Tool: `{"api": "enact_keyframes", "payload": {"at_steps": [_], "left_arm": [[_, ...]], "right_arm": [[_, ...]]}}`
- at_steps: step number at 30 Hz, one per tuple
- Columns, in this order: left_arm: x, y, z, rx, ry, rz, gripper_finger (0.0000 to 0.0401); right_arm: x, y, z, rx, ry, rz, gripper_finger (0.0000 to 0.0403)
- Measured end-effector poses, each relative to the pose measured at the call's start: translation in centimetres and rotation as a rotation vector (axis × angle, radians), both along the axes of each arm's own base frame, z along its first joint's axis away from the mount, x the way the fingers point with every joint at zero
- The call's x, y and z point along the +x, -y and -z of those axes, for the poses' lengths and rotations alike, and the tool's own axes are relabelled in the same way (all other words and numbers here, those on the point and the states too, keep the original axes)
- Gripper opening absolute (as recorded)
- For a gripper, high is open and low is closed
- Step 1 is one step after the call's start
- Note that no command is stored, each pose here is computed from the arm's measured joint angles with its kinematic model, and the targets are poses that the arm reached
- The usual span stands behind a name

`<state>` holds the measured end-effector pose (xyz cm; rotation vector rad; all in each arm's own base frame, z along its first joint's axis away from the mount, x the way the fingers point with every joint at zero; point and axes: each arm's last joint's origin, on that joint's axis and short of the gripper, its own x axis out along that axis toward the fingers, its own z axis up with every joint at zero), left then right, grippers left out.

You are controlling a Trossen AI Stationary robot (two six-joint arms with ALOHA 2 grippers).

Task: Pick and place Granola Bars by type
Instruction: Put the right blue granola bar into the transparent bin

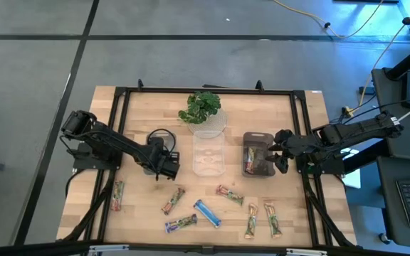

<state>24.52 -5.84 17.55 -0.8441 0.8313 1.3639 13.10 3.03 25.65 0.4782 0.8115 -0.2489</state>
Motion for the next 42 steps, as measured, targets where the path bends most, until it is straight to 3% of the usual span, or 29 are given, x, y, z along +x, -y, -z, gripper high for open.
{"api": "enact_keyframes", "payload": {"at_steps": [5, 14, 20, 23, 33, 42], "left_arm": [[0.0, -0.1, -0.7, 0.028, 0.018, 0.023, 0.0146], [2.0, 0.8, -5.0, 0.18, 0.112, 0.229, 0.0148], [2.7, 1.1, -6.6, 0.187, 0.091, 0.349, 0.0151], [2.9, 1.2, -6.9, 0.193, 0.076, 0.392, 0.0149], [2.9, 1.4, -6.8, 0.12, -0.022, 0.562, 0.0146], [2.6, 2.3, -6.9, 0.122, -0.065, 0.677, 0.0148]], "right_arm": [[0.1, 0.0, 0.0, 0.002, 0.007, -0.001, 0.0239], [0.2, 0.0, -0.2, 0.017, 0.024, 0.016, 0.0239], [0.6, -0.2, -2.8, 0.088, 0.073, 0.077, 0.0239], [1.3, -0.6, -4.4, 0.069, 0.095, 0.113, 0.0239], [6.8, -4.3, -6.4, 0.02, 0.022, 0.057, 0.0239], [11.7, -10.3, -3.8, -0.068, -0.156, -0.065, 0.0239]]}}
